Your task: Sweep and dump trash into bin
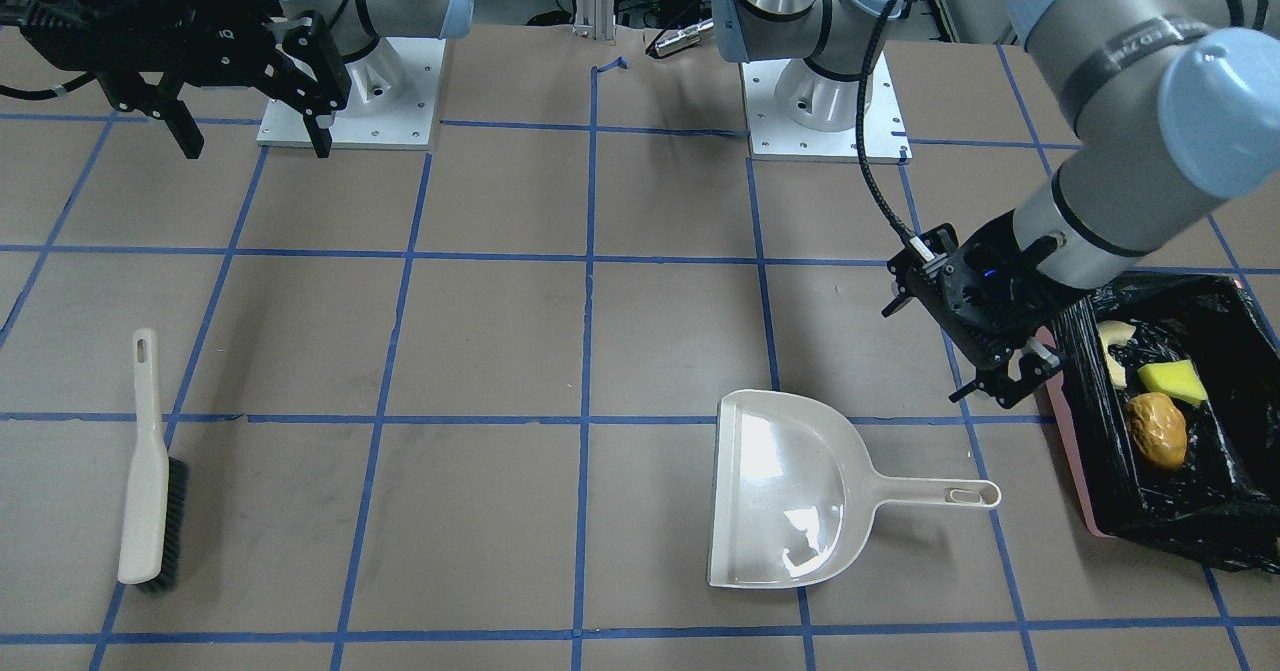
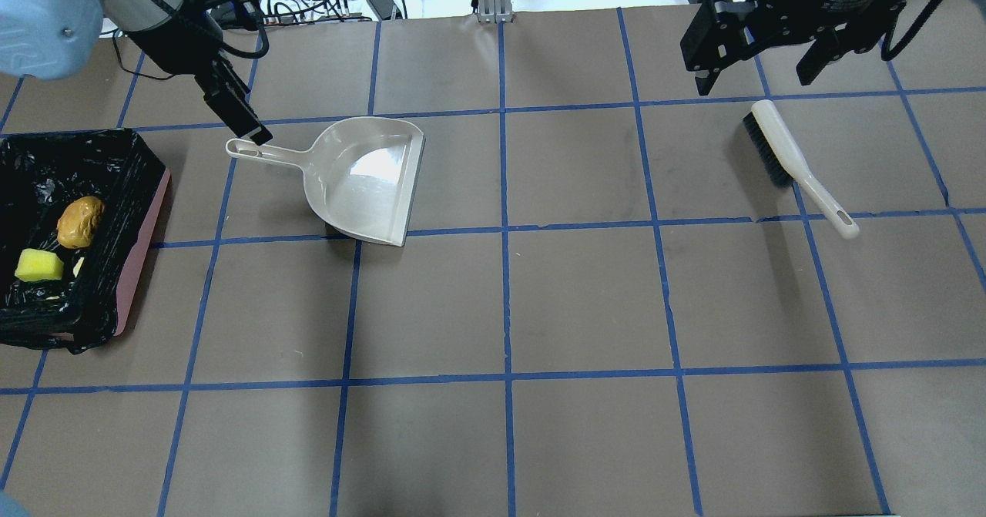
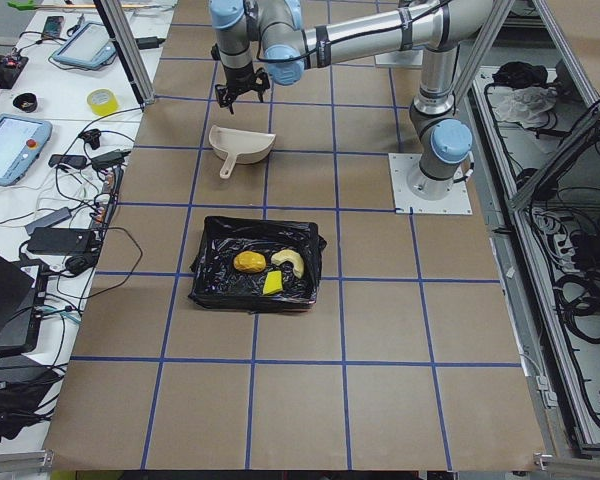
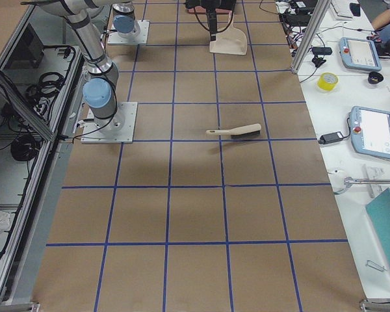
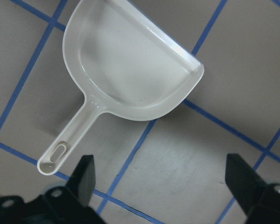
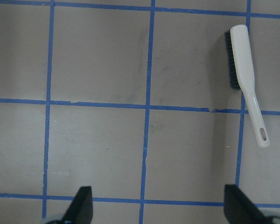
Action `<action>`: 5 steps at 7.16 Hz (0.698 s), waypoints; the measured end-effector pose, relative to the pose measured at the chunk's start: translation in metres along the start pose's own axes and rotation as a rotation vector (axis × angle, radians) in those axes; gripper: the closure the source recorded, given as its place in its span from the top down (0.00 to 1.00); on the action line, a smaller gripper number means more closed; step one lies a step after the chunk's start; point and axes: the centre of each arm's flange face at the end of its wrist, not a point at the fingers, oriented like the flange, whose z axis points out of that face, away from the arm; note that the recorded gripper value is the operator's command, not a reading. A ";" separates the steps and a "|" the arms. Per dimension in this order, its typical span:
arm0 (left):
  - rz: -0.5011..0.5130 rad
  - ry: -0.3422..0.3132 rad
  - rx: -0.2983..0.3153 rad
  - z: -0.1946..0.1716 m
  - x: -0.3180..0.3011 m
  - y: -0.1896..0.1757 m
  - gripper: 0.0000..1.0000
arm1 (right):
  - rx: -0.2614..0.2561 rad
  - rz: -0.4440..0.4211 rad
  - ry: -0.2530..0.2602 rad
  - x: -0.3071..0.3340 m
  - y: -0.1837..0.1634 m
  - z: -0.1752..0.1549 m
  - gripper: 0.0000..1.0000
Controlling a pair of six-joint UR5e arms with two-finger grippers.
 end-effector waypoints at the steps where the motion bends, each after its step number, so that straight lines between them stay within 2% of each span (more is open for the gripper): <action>1: -0.137 -0.002 0.000 -0.022 0.028 -0.001 1.00 | -0.011 -0.001 0.008 0.001 0.002 0.000 1.00; 3: -0.408 -0.033 -0.024 -0.055 0.080 0.000 1.00 | -0.032 -0.004 0.017 0.000 0.012 -0.006 1.00; 5: -0.603 -0.089 -0.066 -0.064 0.115 0.000 1.00 | -0.025 -0.025 0.012 -0.004 0.016 -0.011 1.00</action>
